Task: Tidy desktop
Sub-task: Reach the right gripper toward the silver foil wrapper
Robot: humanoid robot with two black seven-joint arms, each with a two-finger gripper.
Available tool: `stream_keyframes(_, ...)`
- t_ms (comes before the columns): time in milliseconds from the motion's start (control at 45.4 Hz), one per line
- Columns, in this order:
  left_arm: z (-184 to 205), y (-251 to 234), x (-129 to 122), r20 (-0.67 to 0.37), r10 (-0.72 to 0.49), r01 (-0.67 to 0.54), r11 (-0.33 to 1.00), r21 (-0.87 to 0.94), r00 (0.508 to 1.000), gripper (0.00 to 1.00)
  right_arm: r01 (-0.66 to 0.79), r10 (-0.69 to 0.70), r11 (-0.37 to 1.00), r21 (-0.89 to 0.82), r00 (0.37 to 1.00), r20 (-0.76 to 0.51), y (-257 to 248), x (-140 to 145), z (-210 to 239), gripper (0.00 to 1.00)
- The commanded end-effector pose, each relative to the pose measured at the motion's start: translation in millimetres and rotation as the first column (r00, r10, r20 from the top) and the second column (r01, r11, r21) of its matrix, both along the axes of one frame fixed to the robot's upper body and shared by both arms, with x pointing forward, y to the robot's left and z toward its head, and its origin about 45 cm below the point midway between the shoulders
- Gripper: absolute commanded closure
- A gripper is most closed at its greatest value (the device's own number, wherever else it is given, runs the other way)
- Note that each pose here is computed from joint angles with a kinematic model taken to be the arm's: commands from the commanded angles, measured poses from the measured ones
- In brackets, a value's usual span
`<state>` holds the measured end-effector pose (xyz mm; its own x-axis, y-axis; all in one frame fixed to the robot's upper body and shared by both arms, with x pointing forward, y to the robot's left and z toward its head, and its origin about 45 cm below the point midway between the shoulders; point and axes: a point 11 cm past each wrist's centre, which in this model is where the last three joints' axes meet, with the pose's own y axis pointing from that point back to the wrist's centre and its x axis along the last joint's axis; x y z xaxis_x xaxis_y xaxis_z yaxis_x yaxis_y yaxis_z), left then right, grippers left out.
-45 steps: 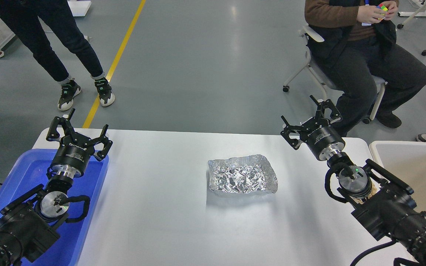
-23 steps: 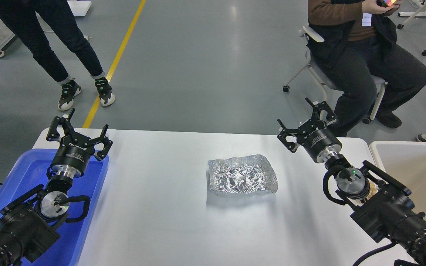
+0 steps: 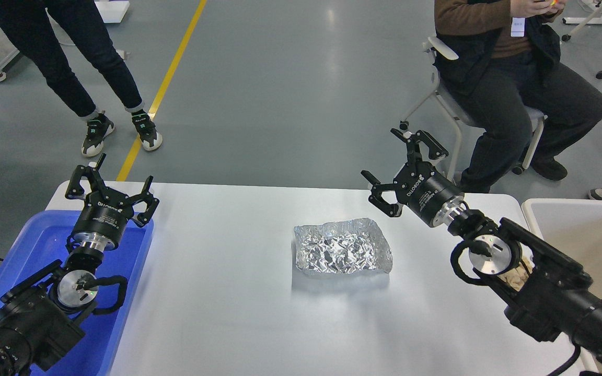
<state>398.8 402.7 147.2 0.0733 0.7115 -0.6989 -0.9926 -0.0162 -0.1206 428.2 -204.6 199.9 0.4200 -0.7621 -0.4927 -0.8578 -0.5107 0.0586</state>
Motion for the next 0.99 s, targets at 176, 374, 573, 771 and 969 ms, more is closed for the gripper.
stream_keyframes(176,0.6,-0.2,0.5,0.002,-0.001,0.001,1.000,0.000,1.000,0.00,-0.185,0.339,0.788,-0.587,0.927,0.163,30.9,-3.9,11.5,0.00)
stream_keyframes(374,0.6,-0.2,0.5,0.002,-0.001,0.001,1.000,0.000,1.000,0.00,-0.179,0.524,0.521,-0.835,0.839,0.147,32.9,-0.6,1.3,0.00)
stream_keyframes(573,0.6,-0.2,0.5,0.002,-0.001,0.001,1.000,0.000,1.000,0.00,-0.175,0.625,0.338,-0.925,0.776,0.082,28.5,-10.1,-19.3,0.00)
stream_keyframes(771,0.8,0.0,0.6,0.002,0.000,0.000,1.000,-0.001,1.000,0.00,-0.154,0.647,0.227,-0.962,0.762,0.031,12.8,-12.8,-39.4,0.00)
stream_keyframes(969,0.5,0.9,0.0,0.001,0.002,-0.002,1.000,0.001,1.000,0.00,-0.070,0.646,0.095,-0.993,0.763,0.008,-16.3,-10.4,-59.6,0.00)
